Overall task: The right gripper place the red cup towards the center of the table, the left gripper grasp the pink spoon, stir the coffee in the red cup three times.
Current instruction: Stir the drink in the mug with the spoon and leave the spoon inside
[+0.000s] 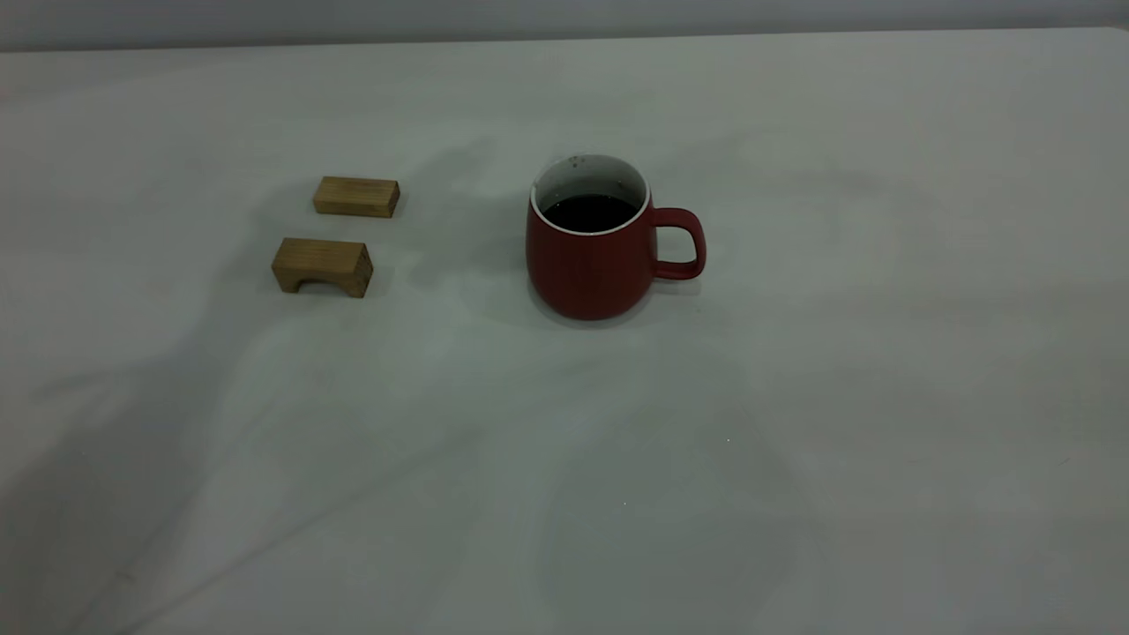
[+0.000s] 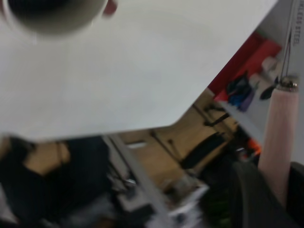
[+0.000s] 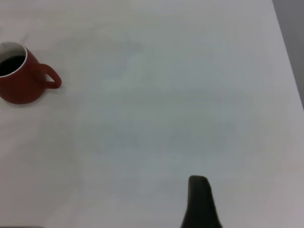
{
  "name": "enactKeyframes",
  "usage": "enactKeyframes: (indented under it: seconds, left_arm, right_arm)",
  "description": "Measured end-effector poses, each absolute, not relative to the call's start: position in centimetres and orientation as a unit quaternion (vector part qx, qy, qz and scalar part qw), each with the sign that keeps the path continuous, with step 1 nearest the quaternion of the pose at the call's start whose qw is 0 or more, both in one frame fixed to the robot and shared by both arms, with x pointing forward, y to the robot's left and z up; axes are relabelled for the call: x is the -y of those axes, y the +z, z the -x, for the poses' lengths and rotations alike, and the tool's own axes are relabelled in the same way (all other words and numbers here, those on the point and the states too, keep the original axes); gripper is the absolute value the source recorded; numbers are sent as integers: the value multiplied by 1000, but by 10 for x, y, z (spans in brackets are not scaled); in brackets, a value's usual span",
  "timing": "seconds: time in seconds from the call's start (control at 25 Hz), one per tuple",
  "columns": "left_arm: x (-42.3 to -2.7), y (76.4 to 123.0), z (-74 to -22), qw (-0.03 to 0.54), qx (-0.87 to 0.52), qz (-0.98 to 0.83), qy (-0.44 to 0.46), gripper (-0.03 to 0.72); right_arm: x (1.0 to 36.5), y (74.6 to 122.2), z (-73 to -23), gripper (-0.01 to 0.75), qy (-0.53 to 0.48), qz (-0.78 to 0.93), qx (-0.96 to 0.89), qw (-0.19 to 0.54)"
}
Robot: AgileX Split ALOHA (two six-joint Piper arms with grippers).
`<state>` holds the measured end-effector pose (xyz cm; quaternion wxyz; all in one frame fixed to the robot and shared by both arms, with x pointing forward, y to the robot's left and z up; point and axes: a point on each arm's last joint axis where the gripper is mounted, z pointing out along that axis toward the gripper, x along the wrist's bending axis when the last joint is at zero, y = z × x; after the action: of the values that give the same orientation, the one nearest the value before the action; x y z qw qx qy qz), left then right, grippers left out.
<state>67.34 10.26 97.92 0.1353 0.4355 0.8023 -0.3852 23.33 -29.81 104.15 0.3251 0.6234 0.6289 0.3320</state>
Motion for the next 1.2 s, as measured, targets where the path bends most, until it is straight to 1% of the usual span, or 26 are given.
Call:
enactKeyframes:
  seconds: [0.12, 0.2, 0.28, 0.4, 0.68, 0.92, 1.2]
  left_arm:
    - [-88, 972, -666, 64, -855, -341, -385, 175]
    - [-78, 967, -661, 31, -874, -301, -380, 175]
    - [-72, 967, -658, 10, -885, -264, -383, 175]
    - [-69, 969, -657, -9, -893, -218, -394, 175]
    - [-65, 964, -658, -26, -888, -184, -421, 175]
    - [-59, 937, -662, -57, -880, -154, -447, 175]
    - [-57, 895, -664, -89, -875, -140, -454, 175]
  right_arm:
    - [298, 1041, -233, 591, 332, -623, -629, 325]
    - [298, 1041, -233, 591, 332, -623, -629, 325]
    - [298, 1041, -233, 591, 332, -623, -629, 325]
    - [298, 1041, -233, 591, 332, -623, -629, 325]
    - [298, 1041, -233, 591, 332, -623, -629, 325]
    - [298, 1041, -233, 591, 332, -623, -629, 325]
    - [298, 1041, -233, 591, 332, -623, -629, 325]
